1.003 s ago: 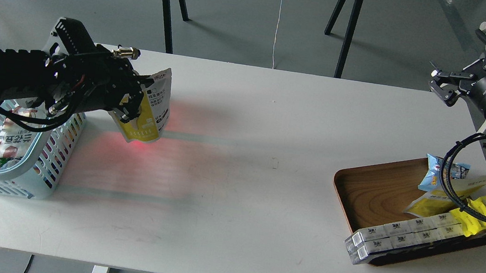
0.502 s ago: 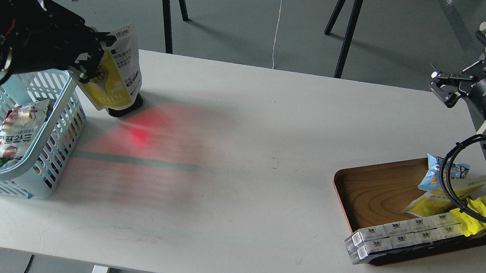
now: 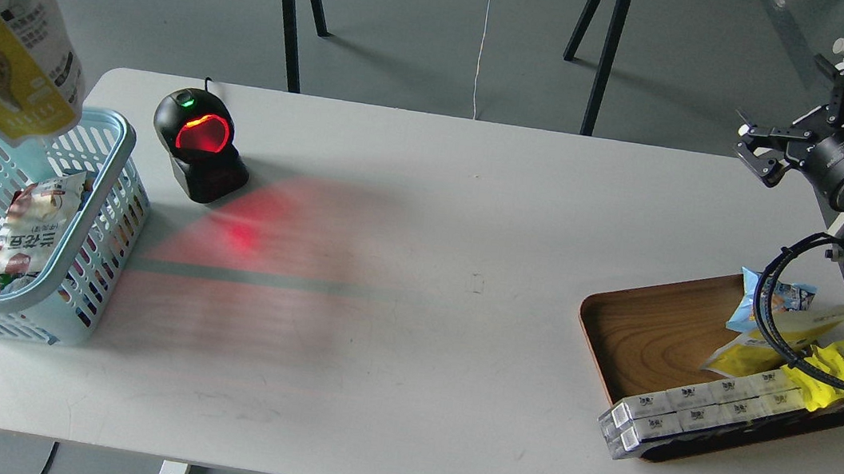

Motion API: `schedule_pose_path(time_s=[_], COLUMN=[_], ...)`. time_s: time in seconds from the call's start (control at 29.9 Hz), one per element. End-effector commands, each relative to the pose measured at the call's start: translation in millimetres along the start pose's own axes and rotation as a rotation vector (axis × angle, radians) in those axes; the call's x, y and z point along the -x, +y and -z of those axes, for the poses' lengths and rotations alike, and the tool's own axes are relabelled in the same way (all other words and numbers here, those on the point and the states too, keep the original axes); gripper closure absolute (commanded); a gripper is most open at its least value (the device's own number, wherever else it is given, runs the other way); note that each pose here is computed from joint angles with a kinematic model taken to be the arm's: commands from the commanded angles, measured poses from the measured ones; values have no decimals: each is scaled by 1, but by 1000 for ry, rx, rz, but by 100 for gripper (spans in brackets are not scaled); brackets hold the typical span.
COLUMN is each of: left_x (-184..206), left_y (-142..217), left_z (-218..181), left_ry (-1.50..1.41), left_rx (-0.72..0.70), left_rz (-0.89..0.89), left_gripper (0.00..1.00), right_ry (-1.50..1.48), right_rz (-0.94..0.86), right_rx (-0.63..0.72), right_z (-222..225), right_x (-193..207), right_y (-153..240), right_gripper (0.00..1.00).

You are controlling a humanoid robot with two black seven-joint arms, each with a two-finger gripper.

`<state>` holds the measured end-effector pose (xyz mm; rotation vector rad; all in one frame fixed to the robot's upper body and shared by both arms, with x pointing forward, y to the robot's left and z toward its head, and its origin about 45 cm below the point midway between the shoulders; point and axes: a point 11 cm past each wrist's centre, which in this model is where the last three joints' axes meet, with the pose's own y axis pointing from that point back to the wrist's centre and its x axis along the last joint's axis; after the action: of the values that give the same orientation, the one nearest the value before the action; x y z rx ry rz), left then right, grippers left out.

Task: Scan snack and place in basket
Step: 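Move the packet with the left gripper over the blue basket, then lower the packet into the basket and open the left gripper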

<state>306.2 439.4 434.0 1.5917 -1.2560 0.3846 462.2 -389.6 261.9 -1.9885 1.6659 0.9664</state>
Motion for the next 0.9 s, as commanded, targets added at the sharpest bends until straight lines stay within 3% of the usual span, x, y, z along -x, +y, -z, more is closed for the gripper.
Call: schedule_pose_path(time_s=[0.0, 0.47, 0.87], left_x=[27, 116, 153], left_y=[1, -12, -24], left_z=[7, 1, -7], left_ry=[16, 54, 70], left_rx=[-20, -17, 3], left_rz=[46, 112, 156], left_gripper=[100, 100, 100], right_ry=[5, 6, 9], right_rz=[0, -4, 1], right_rx=[2, 6, 20], right_z=[0, -2, -10], right_x=[0, -1, 0], right_y=[0, 0, -3], right_gripper=[5, 5, 5])
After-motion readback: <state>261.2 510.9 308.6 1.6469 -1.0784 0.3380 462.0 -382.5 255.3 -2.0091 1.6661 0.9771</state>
